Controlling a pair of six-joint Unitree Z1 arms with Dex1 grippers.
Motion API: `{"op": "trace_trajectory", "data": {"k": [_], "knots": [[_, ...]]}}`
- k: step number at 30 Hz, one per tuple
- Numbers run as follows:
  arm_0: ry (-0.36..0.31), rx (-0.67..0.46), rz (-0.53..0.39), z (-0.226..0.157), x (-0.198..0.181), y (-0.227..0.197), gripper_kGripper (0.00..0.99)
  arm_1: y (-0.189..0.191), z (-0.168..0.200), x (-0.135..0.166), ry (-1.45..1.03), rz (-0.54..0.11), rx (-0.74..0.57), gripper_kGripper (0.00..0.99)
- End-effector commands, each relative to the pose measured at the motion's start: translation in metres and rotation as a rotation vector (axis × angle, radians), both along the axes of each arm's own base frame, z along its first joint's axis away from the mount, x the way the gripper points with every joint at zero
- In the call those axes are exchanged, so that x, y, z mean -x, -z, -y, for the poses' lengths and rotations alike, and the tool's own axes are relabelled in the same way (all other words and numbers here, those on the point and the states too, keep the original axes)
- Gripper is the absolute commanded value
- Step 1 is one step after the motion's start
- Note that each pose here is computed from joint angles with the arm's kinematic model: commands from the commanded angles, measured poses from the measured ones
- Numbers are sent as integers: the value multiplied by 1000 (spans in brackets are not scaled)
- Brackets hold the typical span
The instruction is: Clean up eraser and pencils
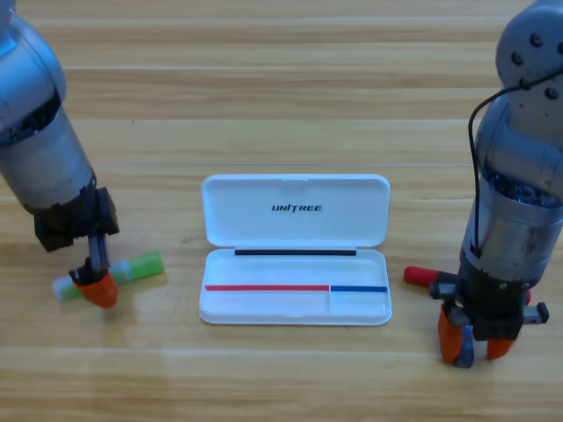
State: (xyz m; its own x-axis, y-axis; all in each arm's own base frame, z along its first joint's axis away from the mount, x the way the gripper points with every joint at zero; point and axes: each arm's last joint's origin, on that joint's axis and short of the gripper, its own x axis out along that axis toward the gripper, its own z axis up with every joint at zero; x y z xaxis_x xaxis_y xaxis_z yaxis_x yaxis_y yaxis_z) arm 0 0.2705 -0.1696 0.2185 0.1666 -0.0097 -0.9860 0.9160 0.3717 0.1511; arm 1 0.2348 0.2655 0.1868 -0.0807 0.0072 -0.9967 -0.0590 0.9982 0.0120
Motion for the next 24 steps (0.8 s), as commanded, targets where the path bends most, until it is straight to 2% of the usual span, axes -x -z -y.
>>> {"op": "trace_trajectory", "data": {"k": [1, 4, 8, 13, 17, 20, 24], "knots": [[-20, -24, -48, -3, -11, 25, 980, 33, 7, -8, 10, -60, 40, 147], [-21, -26, -48, -2, -14, 29, 979, 33, 8, -7, -22, -61, 35, 2], [-28, -28, -51, -4, -15, 34, 976, 29, 10, -6, -71, -51, 25, 0], [-37, -31, -56, -5, -18, 39, 974, -2, 19, -3, -265, 66, 19, 0], [-40, -32, -62, -6, -19, 42, 956, -34, 28, 6, -491, 106, -8, 0], [-36, -35, -68, -6, -19, 45, 933, -56, 33, 13, -737, 95, -49, 0], [-33, -37, -78, -6, -19, 49, 917, -78, 34, 18, -1062, 12, -108, 0]]}}
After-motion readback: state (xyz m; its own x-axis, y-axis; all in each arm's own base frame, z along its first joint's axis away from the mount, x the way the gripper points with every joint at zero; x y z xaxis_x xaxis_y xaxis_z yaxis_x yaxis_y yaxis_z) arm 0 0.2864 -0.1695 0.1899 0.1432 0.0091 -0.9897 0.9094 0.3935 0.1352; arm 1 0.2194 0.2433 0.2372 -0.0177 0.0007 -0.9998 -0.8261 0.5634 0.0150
